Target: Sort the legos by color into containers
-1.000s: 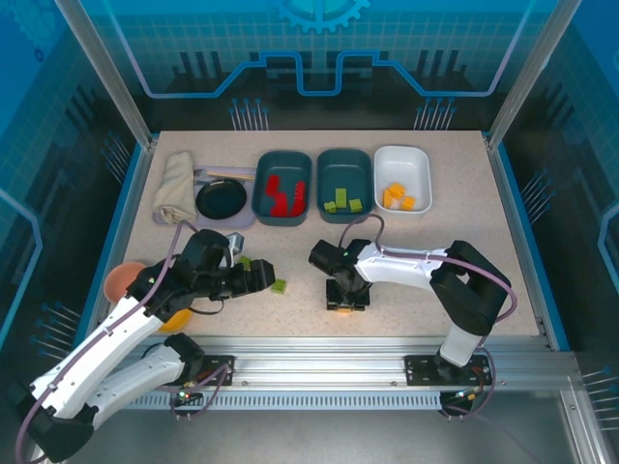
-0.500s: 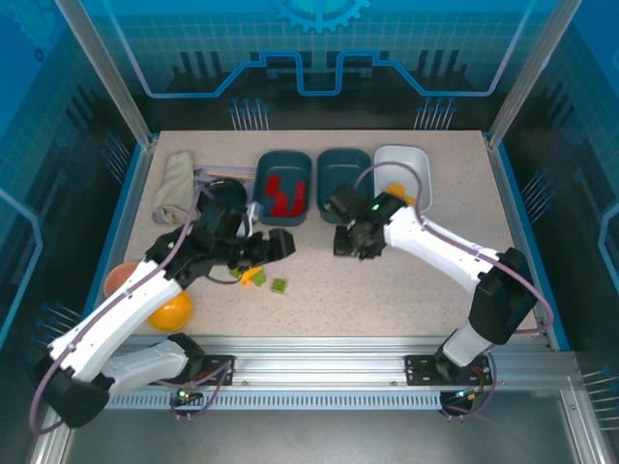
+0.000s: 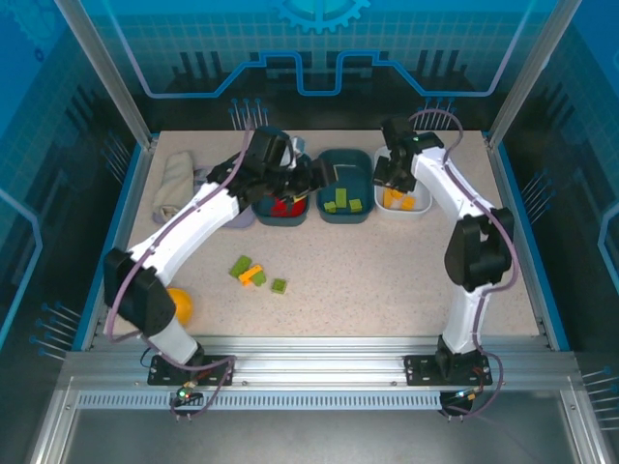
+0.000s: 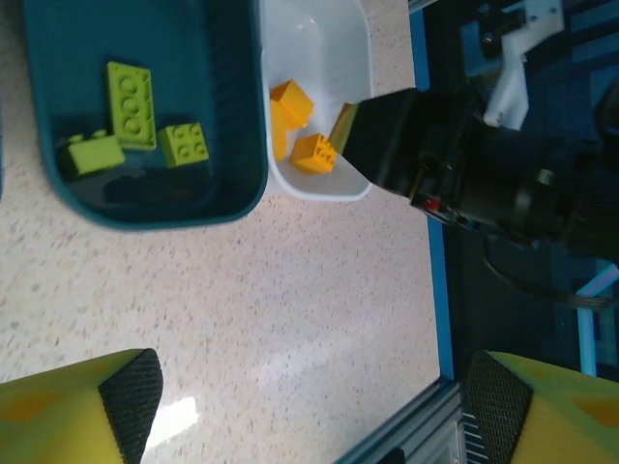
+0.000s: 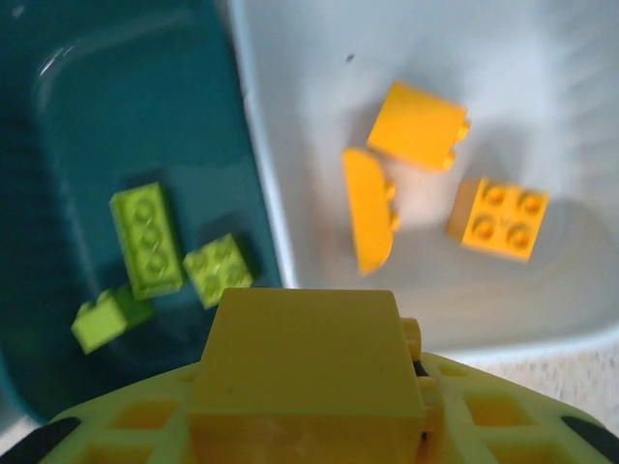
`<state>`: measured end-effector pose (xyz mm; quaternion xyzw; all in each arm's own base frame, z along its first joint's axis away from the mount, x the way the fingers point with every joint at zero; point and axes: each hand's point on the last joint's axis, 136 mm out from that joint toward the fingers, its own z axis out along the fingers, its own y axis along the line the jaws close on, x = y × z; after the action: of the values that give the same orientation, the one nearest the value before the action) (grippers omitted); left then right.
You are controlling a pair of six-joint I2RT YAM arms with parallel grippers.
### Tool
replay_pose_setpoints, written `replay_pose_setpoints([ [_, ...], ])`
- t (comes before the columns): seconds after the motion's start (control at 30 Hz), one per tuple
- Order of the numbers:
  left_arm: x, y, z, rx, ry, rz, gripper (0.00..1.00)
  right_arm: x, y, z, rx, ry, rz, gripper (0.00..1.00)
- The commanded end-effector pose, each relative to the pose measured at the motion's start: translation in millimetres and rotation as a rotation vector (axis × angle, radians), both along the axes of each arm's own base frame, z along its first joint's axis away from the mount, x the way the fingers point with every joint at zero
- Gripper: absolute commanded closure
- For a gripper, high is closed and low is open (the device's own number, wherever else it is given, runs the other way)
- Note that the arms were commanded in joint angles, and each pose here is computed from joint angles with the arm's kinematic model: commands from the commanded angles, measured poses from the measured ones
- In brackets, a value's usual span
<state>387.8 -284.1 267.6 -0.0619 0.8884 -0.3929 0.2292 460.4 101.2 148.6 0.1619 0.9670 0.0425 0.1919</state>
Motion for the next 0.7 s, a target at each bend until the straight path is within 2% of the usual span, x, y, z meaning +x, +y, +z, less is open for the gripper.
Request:
replay_pose_setpoints([
  [0.0,21.4,-15.0,8.2,-0.027,-0.047,-0.044,0.14,36.4,-18.0,-11.4,0.018,-0.022,-0.021,0.7],
  [0.17,47.6,-29.7,-0.4,-0.032,-0.043,-0.046,0.14,76.2,-40.2,-37.1,0.0,0.0,-0.034,0.7],
  [0.33,60.6,-35.3,-13.9,-0.027,-0.021,-0.034,0.14,99.3,-55.8,-73.0,0.038,0.047,-0.046,0.68],
  [0.53,63.6,-35.2,-28.1,-0.008,0.012,-0.019,0.15,103.0,-58.7,-100.2,0.077,0.114,-0.052,0.67],
  [0.67,61.1,-25.6,-30.7,0.031,0.024,0.016,0.16,97.4,-59.0,-104.9,0.076,0.137,-0.056,0.58],
])
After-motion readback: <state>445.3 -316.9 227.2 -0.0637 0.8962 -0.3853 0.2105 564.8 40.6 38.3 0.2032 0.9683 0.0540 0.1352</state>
